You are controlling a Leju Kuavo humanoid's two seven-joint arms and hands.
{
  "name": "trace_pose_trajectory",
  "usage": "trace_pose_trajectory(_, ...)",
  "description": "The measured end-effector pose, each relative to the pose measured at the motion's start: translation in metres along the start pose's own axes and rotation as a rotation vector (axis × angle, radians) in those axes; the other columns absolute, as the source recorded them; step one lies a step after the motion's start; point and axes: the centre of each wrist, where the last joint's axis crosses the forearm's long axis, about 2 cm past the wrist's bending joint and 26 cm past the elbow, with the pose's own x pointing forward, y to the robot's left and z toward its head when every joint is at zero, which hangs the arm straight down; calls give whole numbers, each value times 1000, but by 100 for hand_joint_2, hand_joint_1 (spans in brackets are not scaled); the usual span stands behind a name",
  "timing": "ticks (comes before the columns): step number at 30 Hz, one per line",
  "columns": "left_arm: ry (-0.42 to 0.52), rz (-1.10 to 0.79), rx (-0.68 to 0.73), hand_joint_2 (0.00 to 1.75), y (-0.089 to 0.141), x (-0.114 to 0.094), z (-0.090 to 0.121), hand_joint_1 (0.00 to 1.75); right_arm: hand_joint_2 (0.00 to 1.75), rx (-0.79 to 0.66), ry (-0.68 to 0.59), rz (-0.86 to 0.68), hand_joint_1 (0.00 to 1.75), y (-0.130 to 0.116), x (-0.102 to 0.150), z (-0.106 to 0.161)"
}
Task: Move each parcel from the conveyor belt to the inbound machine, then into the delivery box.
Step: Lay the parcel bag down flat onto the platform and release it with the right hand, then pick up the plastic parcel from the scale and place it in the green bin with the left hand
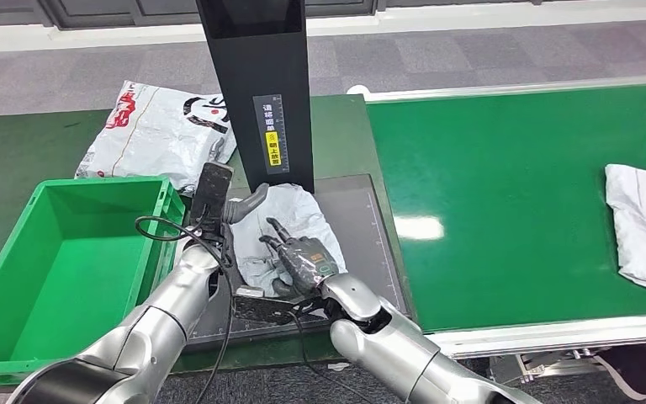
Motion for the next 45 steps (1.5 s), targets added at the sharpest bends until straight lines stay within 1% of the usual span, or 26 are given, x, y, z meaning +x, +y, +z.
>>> trace_pose_trajectory(5,-7,-1,2,175,-1,1,-1,0,175,-30,3,15,0,-2,-1,-2)
trace_pose_trajectory(8,-19,-6,1,175,-1,2,-1,0,175,-136,-7,10,0,-7,-4,-2)
trace_pose_trajectory(11,-29,-5,1,175,0,4,-2,0,175,-260,-28,-52,0,-18,-13,-2)
trace_pose_trajectory(15,-34,25,-14,175,-1,6,-4,0,175,-413,-63,-212,0,-37,-25,0)
trace_pose_trajectory(17,-30,44,-29,175,-1,7,-4,0,175,-484,-73,-335,0,-45,-31,3)
trace_pose_trajectory(19,-17,58,-48,175,-2,7,-4,0,175,-539,-63,-492,0,-51,-38,6)
trace_pose_trajectory(23,16,51,-115,175,-5,6,-2,0,175,-560,-16,-809,0,-56,-56,13)
trace_pose_trajectory(25,22,36,-147,175,-7,6,-1,0,175,-559,-7,-927,0,-57,-66,18)
trace_pose_trajectory(27,23,26,-161,175,-7,5,0,0,175,-572,3,-973,0,-59,-73,22)
trace_pose_trajectory(32,26,14,-177,175,-8,5,0,0,175,-609,30,-993,0,-62,-84,28)
trace_pose_trajectory(34,33,-7,-208,175,-8,5,0,0,175,-613,41,-1029,0,-62,-88,30)
trace_pose_trajectory(36,40,-54,-267,175,-9,6,0,0,175,-617,53,-1088,0,-63,-96,34)
trace_pose_trajectory(38,48,-146,-350,175,-10,6,1,0,175,-644,72,-1116,0,-65,-108,41)
trace_pose_trajectory(42,64,-441,-543,175,-17,3,6,0,175,-719,120,-1099,0,-72,-134,55)
trace_pose_trajectory(45,64,-683,-697,175,-31,-7,24,0,175,-736,131,-1073,0,-76,-142,61)
